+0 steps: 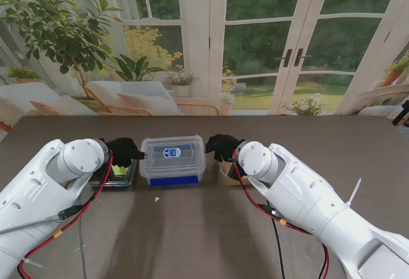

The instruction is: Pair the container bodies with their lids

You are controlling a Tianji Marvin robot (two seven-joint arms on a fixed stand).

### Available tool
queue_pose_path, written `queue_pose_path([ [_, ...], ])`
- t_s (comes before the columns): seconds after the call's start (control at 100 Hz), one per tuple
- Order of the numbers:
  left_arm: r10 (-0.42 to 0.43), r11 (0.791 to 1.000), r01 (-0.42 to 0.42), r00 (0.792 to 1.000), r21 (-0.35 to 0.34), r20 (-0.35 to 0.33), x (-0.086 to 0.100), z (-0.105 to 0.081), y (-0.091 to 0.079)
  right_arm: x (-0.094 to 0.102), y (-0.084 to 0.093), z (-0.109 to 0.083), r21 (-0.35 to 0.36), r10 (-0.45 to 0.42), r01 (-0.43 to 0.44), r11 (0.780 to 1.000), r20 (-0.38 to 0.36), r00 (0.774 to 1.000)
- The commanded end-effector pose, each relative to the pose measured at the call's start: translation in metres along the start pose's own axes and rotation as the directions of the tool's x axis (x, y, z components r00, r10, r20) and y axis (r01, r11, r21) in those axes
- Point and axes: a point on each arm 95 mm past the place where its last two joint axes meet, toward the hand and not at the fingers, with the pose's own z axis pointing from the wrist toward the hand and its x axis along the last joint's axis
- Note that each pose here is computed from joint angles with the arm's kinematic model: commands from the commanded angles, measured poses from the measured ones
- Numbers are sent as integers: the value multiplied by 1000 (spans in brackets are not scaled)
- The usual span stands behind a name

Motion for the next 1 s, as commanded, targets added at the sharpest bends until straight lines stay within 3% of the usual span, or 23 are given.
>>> queue_pose_path([
  [0.0,2,1000,-2,1000,-12,-8,3,-2,-1,6,-7,0,21,3,-2,1000,-17,1000],
  [0.38,1,998,-1,1000,-55,3,0,4,5,7,-5,0,-5,-10,10,1000,-9,1000],
  [0.99,10,998,-9,1000,-61,9,2,6,2,4,-1,8,10,-58,57,998,15,998],
])
